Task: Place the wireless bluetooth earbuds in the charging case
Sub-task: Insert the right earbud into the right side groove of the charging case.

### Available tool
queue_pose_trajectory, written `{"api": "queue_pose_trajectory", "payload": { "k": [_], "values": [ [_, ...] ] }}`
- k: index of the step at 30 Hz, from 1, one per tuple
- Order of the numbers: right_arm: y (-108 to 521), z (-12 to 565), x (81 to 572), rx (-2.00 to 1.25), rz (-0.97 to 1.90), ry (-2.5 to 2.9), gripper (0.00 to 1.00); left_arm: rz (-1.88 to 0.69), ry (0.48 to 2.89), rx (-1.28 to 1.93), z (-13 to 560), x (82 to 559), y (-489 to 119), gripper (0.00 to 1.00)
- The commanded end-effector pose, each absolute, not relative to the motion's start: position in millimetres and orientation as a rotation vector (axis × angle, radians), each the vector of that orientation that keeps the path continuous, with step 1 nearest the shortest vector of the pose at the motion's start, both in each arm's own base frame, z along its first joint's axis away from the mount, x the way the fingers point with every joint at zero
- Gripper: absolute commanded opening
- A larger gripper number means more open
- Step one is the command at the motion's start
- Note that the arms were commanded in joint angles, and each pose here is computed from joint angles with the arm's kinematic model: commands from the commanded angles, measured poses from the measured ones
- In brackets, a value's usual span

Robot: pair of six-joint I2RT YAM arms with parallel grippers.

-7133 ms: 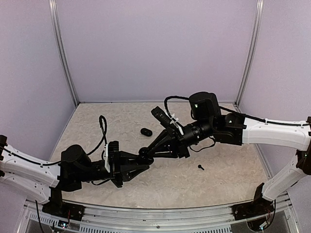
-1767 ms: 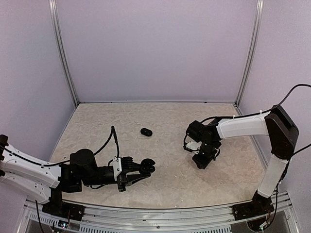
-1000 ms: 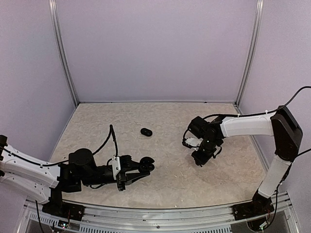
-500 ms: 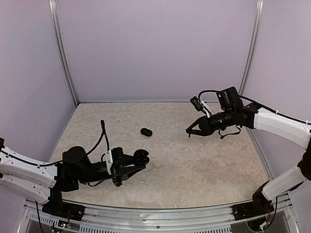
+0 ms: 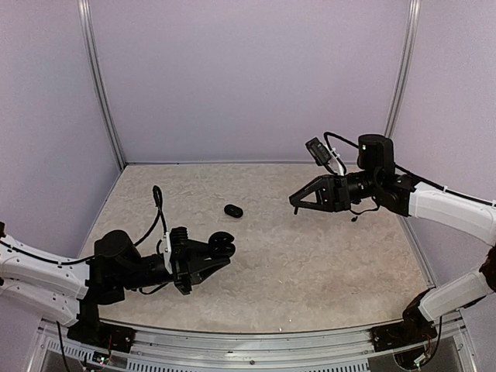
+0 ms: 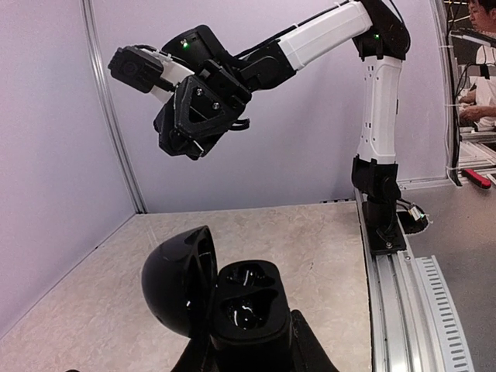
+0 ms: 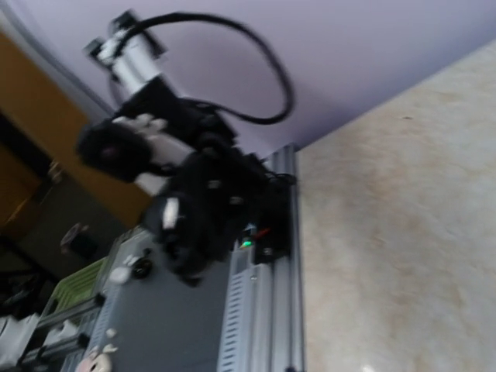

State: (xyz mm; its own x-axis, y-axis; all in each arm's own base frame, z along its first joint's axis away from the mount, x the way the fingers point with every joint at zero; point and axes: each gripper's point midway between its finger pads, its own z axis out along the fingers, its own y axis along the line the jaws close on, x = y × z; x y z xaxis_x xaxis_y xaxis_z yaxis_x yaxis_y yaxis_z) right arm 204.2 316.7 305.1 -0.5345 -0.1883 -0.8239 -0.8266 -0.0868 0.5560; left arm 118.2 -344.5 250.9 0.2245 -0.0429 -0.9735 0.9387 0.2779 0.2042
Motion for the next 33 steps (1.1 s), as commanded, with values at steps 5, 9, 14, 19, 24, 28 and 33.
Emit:
{"api": "queue_pose_trajectory", "payload": {
  "k": [5, 9, 14, 19, 24, 28, 33],
  "values": [
    [328, 343, 157, -1.317, 1.619, 1.393, 0.15, -0.966, 1.042, 1.026, 274, 112, -348, 0.11],
    [344, 353, 144, -1.375, 1.477, 1.302, 0.15, -0.983, 1.020, 1.004, 280, 113, -346, 0.11],
    [365, 360, 124, -1.436, 1.322, 1.183, 0.15, -0.938, 0.987, 1.005, 282, 115, -346, 0.11],
    [380, 366, 112, -1.441, 1.209, 1.117, 0.15, -0.862, 0.970, 0.998, 285, 120, -347, 0.11],
    [394, 359, 99, -1.441, 1.193, 1.086, 0.15, -0.839, 0.953, 0.993, 290, 120, -350, 0.11],
    [406, 353, 90, -1.458, 1.159, 1.071, 0.14, -0.823, 0.933, 1.013, 291, 115, -354, 0.11],
    [414, 352, 83, -1.447, 1.118, 1.056, 0.14, -0.765, 0.922, 1.011, 292, 114, -355, 0.11]
  ]
}}
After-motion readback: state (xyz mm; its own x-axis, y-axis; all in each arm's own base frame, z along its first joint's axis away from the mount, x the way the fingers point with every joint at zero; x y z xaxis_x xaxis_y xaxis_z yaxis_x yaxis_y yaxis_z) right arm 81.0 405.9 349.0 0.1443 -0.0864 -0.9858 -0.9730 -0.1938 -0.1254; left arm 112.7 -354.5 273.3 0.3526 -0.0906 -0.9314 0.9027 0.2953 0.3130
